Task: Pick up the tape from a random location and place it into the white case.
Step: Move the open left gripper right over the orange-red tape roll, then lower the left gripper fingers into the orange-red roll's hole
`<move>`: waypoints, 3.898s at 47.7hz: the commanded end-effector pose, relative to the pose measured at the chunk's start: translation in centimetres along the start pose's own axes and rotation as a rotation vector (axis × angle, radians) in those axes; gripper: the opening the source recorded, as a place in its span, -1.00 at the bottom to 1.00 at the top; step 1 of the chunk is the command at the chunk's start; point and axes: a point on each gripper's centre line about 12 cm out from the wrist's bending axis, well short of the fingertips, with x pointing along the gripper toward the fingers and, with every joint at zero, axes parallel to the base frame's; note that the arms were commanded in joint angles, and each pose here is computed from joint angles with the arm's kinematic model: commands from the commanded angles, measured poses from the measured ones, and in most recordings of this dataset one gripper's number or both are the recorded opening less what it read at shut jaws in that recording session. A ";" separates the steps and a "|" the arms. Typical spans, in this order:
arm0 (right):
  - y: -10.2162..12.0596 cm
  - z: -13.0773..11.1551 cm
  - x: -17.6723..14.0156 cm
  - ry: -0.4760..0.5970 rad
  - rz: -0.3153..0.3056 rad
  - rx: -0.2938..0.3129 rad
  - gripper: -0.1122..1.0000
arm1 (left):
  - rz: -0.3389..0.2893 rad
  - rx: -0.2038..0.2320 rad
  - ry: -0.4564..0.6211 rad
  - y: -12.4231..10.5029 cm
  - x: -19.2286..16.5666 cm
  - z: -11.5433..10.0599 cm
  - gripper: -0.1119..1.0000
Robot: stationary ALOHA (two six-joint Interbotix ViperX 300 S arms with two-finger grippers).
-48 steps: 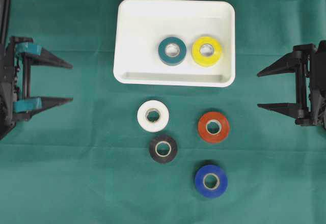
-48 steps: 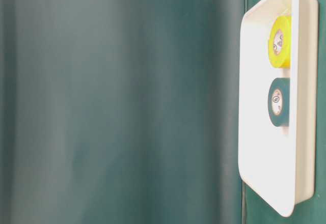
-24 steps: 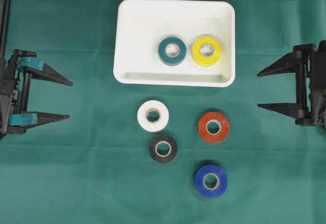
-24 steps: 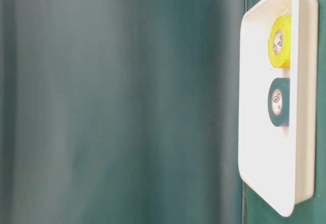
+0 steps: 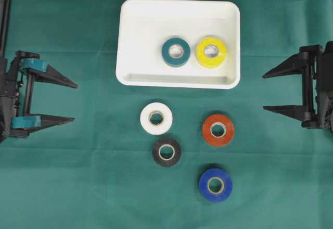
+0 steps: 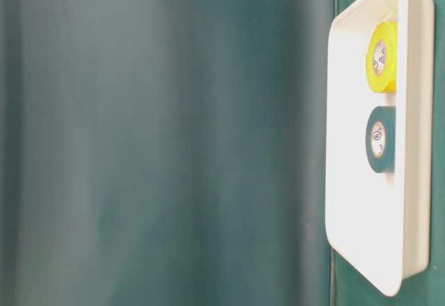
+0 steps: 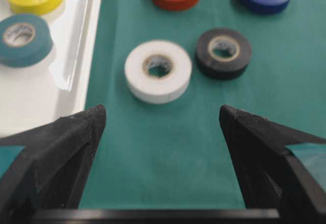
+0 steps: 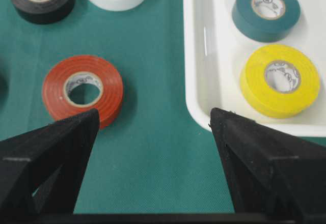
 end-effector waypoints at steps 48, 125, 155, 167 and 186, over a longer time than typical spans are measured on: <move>0.1 1.0 -0.1 -0.027 0.005 -0.005 0.75 | -0.035 0.011 -0.018 -1.7 17.1 11.1 0.89; 0.1 1.0 -0.1 -0.029 0.004 -0.009 0.75 | -0.024 0.027 0.506 -2.9 28.2 17.5 0.88; 0.1 1.1 -0.1 -0.032 0.004 -0.009 0.75 | -0.028 0.030 0.511 -3.1 28.2 17.3 0.89; 0.1 1.1 0.0 -0.030 0.004 -0.009 0.75 | -0.027 0.028 0.511 -3.1 28.2 17.0 0.89; 0.2 1.1 0.0 -0.030 0.006 -0.009 0.75 | -0.027 0.028 0.516 -3.1 28.2 16.7 0.89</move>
